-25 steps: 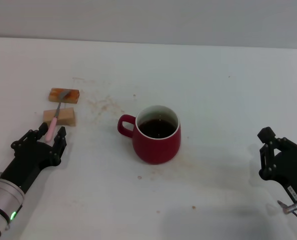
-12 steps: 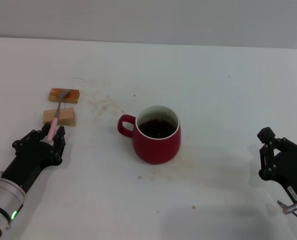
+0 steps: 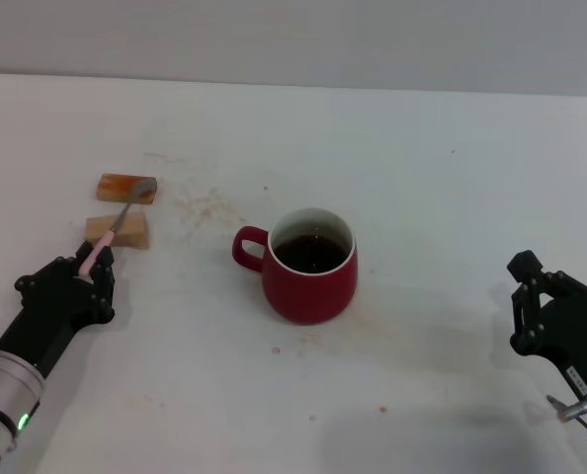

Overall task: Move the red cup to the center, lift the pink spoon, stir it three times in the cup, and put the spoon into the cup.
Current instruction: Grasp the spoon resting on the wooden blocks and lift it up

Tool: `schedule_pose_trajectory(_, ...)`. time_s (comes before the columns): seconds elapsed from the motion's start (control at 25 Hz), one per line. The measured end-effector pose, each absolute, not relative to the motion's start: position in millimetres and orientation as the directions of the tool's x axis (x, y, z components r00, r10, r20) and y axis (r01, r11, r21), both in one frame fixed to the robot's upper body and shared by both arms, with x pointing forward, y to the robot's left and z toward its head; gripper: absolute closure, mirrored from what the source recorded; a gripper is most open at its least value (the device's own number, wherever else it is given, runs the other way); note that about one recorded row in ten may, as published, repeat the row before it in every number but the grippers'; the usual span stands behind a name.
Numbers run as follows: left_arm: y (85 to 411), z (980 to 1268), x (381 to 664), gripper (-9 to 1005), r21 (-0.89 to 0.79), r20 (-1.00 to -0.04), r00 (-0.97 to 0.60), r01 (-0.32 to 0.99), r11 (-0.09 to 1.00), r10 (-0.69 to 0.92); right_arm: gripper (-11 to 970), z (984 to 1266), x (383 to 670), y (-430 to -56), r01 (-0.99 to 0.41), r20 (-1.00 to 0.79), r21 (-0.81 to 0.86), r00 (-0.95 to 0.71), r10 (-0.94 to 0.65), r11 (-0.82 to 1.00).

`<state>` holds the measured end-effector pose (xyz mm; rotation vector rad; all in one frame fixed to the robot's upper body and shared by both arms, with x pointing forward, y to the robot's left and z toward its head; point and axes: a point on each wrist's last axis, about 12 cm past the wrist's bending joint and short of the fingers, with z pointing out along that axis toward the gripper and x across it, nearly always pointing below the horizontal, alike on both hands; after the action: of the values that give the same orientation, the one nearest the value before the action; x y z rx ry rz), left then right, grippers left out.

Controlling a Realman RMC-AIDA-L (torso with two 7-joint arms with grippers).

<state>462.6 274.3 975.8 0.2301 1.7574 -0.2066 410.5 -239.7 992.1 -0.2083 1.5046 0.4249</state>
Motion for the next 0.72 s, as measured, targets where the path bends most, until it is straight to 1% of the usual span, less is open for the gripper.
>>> schedule_pose_trajectory(0.04, 274.1, 976.0, 462.9, 819, -0.009, -0.981, -0.190, 0.266, 0.964, 0.043, 959, 992.2, 410.7, -239.6, -0.397, -0.990, 0.126, 0.011, 0.143, 0.909)
schedule_pose_trajectory(0.32, 265.9, 980.5, 464.0, 818, -0.002, -0.987, -0.156, 0.291, 0.957, 0.046, 959, 992.1, 410.7, -239.6, -0.396, -0.990, 0.127, 0.011, 0.142, 0.909)
schedule_pose_trajectory(0.52, 253.7, 991.5, 466.9, 819, 0.001, -0.995, -0.093, 0.337, 0.941, 0.034, 960, 992.0, 410.5, -239.1, -0.398, -0.990, 0.128, 0.009, 0.144, 0.909)
schedule_pose_trajectory(0.64, 248.0, 998.9, 472.2, 818, -0.014, -0.997, -0.079, 0.372, 0.928, 0.016, 960, 991.9, 409.9, -238.9, -0.398, -0.989, 0.129, 0.008, 0.145, 0.908)
schedule_pose_trajectory(0.72, 244.0, 1005.7, 478.8, 818, -0.013, -0.996, -0.090, 0.421, 0.907, 0.028, 960, 991.8, 409.2, -239.1, -0.397, -0.989, 0.130, 0.008, 0.145, 0.909)
